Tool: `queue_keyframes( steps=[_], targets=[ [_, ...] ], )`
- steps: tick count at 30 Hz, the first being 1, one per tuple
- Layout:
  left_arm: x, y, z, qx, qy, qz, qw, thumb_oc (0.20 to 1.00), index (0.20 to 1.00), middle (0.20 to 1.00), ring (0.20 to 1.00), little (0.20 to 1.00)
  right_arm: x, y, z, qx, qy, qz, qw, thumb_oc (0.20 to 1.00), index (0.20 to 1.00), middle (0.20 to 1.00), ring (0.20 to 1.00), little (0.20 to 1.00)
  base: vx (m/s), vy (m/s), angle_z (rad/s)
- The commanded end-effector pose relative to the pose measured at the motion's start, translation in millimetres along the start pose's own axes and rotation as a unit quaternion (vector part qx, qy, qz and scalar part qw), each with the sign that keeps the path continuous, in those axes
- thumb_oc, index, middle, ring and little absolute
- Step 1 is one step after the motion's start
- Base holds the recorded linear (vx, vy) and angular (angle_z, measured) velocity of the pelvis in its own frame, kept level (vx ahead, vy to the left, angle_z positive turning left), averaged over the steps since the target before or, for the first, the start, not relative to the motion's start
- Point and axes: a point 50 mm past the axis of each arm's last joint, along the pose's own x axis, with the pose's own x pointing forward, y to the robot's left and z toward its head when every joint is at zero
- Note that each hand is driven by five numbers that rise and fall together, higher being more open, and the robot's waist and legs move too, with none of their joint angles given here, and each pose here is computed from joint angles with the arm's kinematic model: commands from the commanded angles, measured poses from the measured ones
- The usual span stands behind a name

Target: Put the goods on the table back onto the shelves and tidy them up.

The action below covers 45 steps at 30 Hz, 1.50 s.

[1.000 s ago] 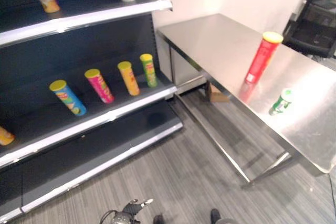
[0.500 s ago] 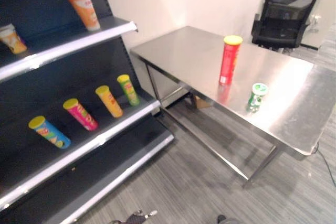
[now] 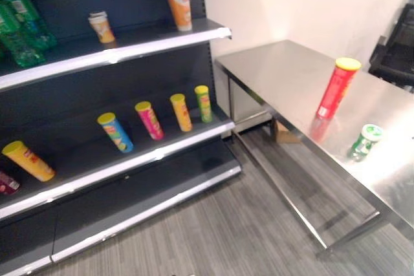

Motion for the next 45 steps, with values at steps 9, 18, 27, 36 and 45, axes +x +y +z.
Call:
queue_keyframes(
  steps=[9,18,27,36,45],
  targets=[
    [2.4,23.0,24.8,-0.002,-0.043,0.022,0.999,1.0,1.0,1.0,1.0,1.0,24.4,-7.0,19.0,-0.049,-0.011,-0.001,0.999,1.0,1.0,1.0,1.0,1.0,0.0,-0.009,0.03],
    [1.4,25.2,23.9,-0.003,-0.047,0.027,0.999,1.0,1.0,1.0,1.0,1.0,36.0,3.5,26.2,-0.075,-0.008,0.006,0.997,1.0,1.0,1.0,1.0,1.0,0.01,-0.034,0.08],
    [1.1,24.0,21.7,0.002,-0.045,0.028,0.999,1.0,1.0,1.0,1.0,1.0,41.9,19.8,29.7,-0.078,-0.003,0.021,0.997,1.0,1.0,1.0,1.0,1.0,0.02,-0.018,0.08],
    [0.8,24.6,22.0,0.004,-0.047,0.026,0.999,1.0,1.0,1.0,1.0,1.0,40.8,40.1,13.3,-0.116,0.042,0.085,0.989,0.2,0.2,0.2,0.2,0.2,0.01,-0.003,0.03],
    [0.0,31.0,19.6,-0.027,-0.044,0.045,0.998,1.0,1.0,1.0,1.0,1.0,24.9,7.5,42.6,-0.093,-0.069,0.011,0.993,0.2,0.2,0.2,0.2,0.2,0.01,-0.016,0.06]
  ],
)
